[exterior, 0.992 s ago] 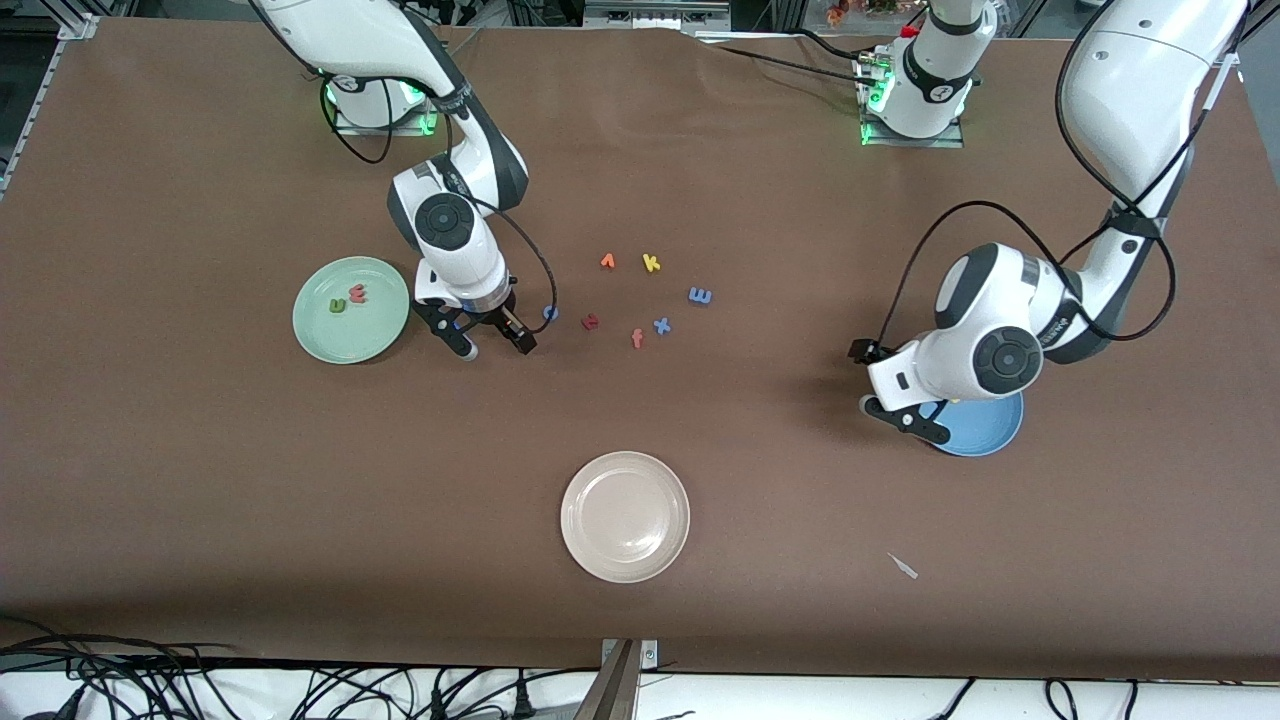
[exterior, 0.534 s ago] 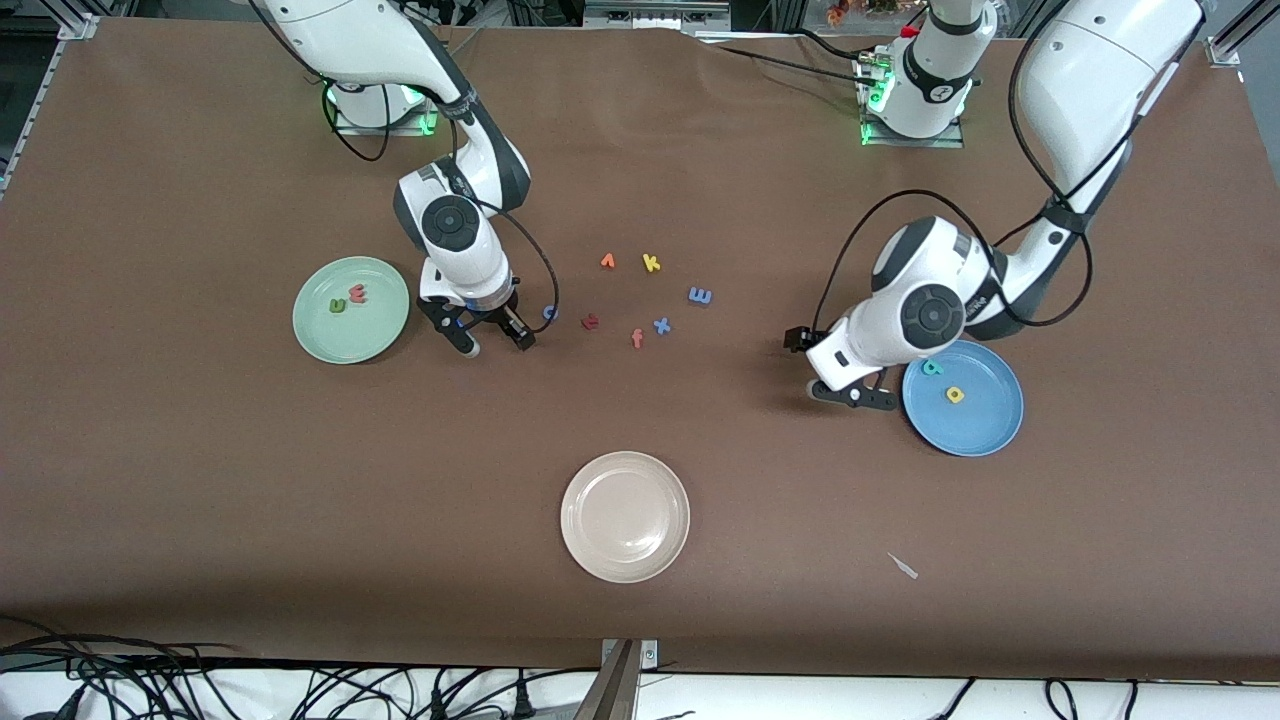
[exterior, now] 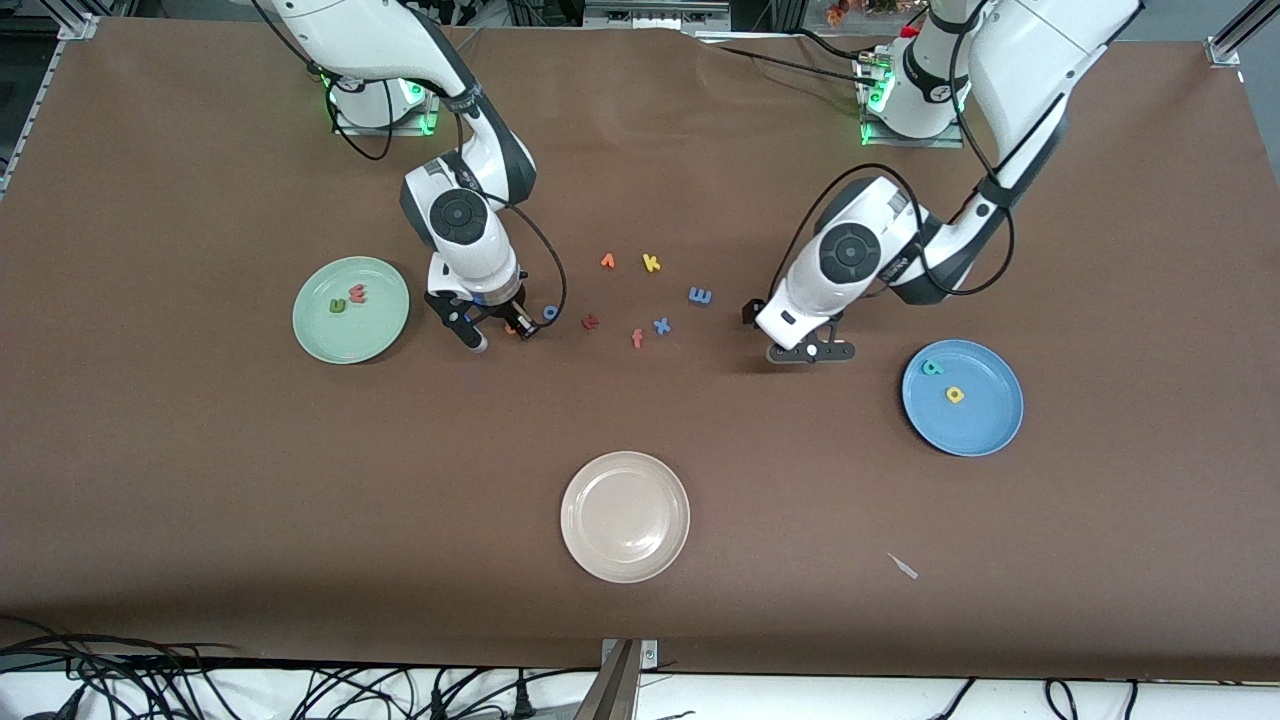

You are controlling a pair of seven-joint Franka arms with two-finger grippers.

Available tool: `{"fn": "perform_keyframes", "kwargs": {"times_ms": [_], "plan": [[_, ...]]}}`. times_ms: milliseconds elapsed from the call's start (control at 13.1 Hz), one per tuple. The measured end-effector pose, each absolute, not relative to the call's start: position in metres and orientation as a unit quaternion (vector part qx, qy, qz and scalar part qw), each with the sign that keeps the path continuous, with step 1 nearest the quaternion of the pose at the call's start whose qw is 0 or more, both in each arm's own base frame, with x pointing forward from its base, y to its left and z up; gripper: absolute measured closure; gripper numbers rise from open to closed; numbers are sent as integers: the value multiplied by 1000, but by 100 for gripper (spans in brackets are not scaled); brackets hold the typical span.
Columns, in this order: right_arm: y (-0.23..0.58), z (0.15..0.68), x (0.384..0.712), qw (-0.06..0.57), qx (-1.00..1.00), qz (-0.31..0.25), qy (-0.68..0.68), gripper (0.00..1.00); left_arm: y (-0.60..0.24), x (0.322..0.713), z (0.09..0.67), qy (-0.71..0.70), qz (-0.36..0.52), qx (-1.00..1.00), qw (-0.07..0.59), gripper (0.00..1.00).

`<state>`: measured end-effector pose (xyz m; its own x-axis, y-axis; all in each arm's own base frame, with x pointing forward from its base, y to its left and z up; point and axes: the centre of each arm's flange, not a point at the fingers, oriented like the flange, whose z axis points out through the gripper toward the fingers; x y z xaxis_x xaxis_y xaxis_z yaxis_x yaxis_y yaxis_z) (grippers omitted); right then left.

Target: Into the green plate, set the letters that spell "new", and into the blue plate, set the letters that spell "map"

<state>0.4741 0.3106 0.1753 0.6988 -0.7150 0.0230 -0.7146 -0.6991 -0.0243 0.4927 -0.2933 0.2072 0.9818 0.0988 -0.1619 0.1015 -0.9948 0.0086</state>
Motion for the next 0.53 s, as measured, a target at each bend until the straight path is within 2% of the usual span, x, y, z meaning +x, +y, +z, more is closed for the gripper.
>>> {"fn": "perform_keyframes", "kwargs": {"times_ms": [305, 458, 534], "plan": [[309, 175, 475, 6, -922, -16, 387, 50, -329, 470, 204, 131, -81, 988, 1, 0], [309, 177, 475, 6, -923, -16, 385, 70, -350, 458, 200, 180, -77, 981, 10, 0], [309, 177, 475, 7, -925, -16, 380, 71, -357, 453, 197, 202, -78, 976, 12, 0]]}}
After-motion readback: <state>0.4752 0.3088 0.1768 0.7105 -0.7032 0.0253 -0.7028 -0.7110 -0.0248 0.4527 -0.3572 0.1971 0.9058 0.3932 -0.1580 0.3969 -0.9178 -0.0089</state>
